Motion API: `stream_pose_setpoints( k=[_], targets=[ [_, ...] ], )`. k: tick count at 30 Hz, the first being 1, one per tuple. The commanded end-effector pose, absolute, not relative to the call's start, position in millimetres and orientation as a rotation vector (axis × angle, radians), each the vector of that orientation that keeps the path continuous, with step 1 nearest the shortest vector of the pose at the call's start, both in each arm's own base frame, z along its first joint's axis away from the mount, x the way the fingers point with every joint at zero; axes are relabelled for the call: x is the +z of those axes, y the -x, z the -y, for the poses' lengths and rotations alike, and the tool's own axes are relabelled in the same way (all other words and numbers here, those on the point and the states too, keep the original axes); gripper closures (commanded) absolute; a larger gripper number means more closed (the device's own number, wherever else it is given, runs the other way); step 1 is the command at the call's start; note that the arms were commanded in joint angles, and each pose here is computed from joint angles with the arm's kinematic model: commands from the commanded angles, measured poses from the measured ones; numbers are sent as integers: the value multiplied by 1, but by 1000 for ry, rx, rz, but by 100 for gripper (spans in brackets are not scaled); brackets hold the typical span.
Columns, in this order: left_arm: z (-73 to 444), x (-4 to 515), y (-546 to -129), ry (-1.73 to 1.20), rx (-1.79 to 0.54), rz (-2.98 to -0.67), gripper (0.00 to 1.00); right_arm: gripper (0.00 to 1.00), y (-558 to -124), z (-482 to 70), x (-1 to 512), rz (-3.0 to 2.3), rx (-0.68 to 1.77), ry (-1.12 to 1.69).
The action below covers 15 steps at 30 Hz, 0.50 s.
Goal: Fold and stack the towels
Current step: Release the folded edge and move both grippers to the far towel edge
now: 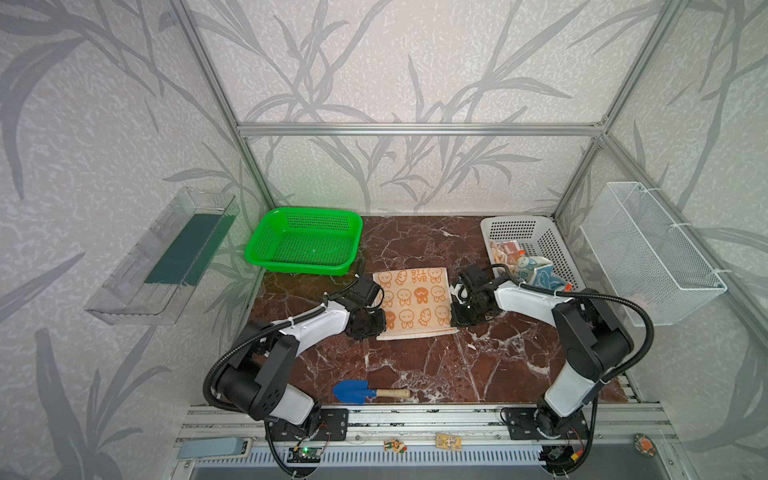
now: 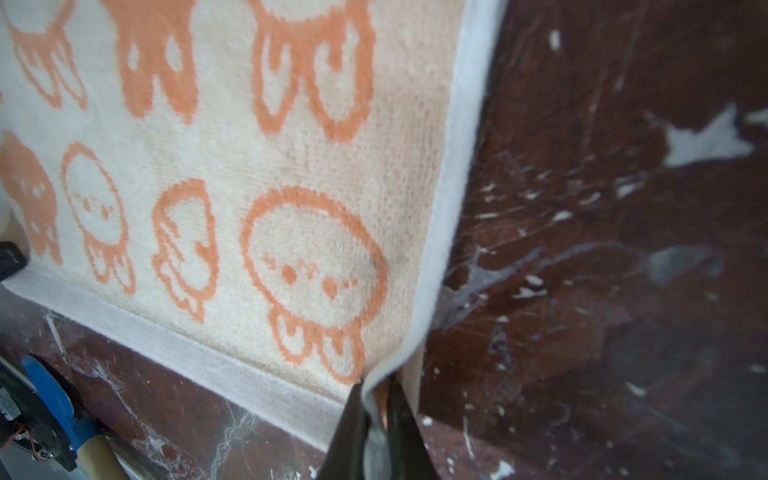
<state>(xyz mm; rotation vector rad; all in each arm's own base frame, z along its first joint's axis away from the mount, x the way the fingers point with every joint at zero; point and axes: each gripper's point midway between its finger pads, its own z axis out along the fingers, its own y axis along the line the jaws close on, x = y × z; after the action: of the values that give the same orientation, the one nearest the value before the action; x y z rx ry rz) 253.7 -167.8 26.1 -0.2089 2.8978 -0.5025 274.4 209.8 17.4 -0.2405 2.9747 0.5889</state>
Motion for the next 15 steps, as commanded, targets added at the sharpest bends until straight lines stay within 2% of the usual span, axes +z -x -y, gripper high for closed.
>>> stream_pose_setpoints(
  k=[1,5,7,9,15],
  targets=[
    [160,19,-249,214,-427,-2916,99,81,-268,-201,5,-3016,495,240],
    [162,21,-249,200,-429,-2918,89,74,-267,-205,8,-3011,490,269],
    [163,21,-249,200,-431,-2921,74,72,-267,-206,12,-3004,490,273],
    [168,25,-249,181,-451,-2915,65,71,-267,-206,16,-2994,488,276],
    [173,40,-253,150,-442,-2886,44,63,-271,-207,31,-2960,499,285]
  ],
)
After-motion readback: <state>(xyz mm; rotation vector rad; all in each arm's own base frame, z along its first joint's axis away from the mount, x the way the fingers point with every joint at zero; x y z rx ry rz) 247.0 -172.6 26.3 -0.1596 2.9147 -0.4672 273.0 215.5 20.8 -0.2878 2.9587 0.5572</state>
